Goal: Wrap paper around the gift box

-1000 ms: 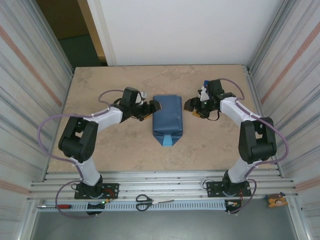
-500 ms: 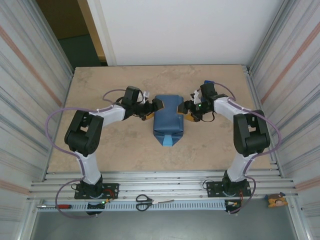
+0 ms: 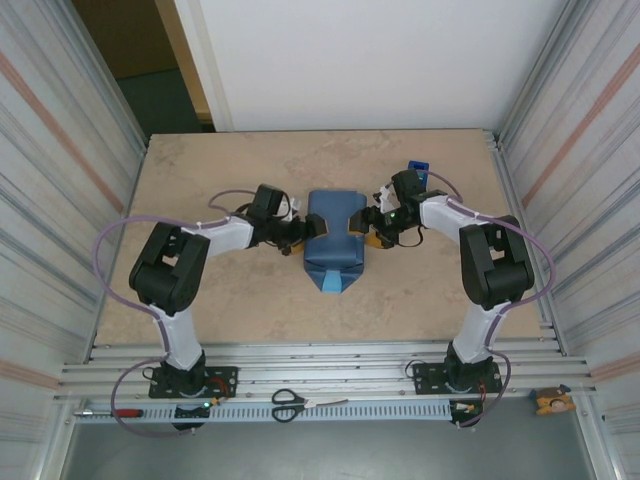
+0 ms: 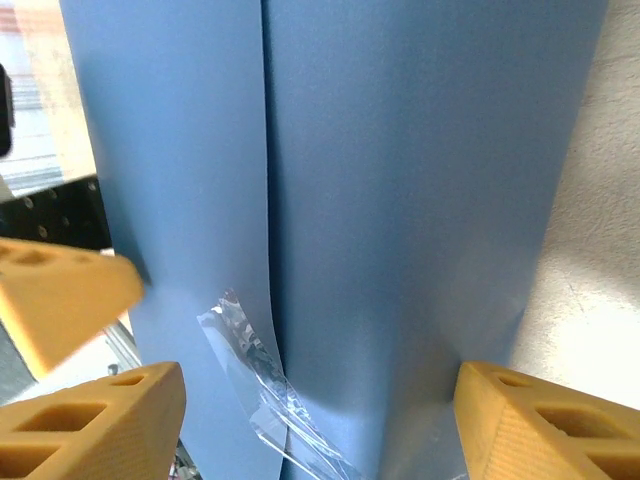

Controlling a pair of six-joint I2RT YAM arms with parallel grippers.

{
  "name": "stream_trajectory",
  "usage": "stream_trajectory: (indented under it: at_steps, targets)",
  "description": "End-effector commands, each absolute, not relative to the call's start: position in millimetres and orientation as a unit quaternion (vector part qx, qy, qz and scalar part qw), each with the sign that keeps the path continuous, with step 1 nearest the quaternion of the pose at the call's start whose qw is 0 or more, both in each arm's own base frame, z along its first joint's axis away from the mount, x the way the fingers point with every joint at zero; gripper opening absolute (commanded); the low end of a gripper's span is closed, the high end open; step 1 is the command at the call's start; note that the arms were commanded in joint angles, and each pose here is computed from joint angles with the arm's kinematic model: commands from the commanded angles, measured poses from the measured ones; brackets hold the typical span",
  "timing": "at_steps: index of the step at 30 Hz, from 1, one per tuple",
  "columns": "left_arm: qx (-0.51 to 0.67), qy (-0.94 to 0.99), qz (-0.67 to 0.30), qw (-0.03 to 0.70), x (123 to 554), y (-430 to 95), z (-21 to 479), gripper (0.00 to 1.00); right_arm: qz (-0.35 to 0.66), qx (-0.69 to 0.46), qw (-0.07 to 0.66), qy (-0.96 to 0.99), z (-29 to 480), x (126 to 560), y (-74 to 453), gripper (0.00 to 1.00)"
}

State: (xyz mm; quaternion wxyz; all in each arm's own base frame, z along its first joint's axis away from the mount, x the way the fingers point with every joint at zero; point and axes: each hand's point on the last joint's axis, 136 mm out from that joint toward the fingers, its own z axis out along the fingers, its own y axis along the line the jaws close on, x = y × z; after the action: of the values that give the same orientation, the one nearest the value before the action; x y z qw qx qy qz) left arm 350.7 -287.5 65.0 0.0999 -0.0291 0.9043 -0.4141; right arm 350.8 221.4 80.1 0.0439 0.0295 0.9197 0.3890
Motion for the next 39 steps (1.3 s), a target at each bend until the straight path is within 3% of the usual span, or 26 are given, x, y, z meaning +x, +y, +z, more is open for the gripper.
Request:
stream_trajectory:
  at_steps: [1,12,20,25,28,30,34,39]
  targets:
    - [-0.004,0.902,-0.419,0.099,330,-293,77,0.88,0.403,0.007,0.028,0.915,82,336,227,0.7]
    - [-0.01,0.909,-0.403,0.107,280,-296,80,0.89,0.392,0.0,0.031,0.919,90,311,216,0.71]
    - [-0.014,0.918,-0.358,0.17,276,-267,99,0.99,0.33,0.085,0.151,0.928,128,311,163,0.74]
    - [-0.012,0.913,-0.342,0.224,275,-247,113,0.99,0.344,0.172,0.15,0.911,111,264,165,0.63]
    - [-0.015,0.907,-0.331,0.261,275,-232,122,0.99,0.32,0.214,0.147,0.911,92,237,172,0.46]
    - [-0.017,0.9,-0.33,0.283,276,-221,129,0.99,0.317,0.243,0.148,0.905,81,224,177,0.42]
    - [-0.016,0.885,-0.348,0.309,276,-206,141,0.99,0.322,0.293,0.141,0.889,61,213,182,0.27]
    - [-0.017,0.873,-0.359,0.33,276,-192,152,0.99,0.348,0.279,0.106,0.889,51,215,204,0.2]
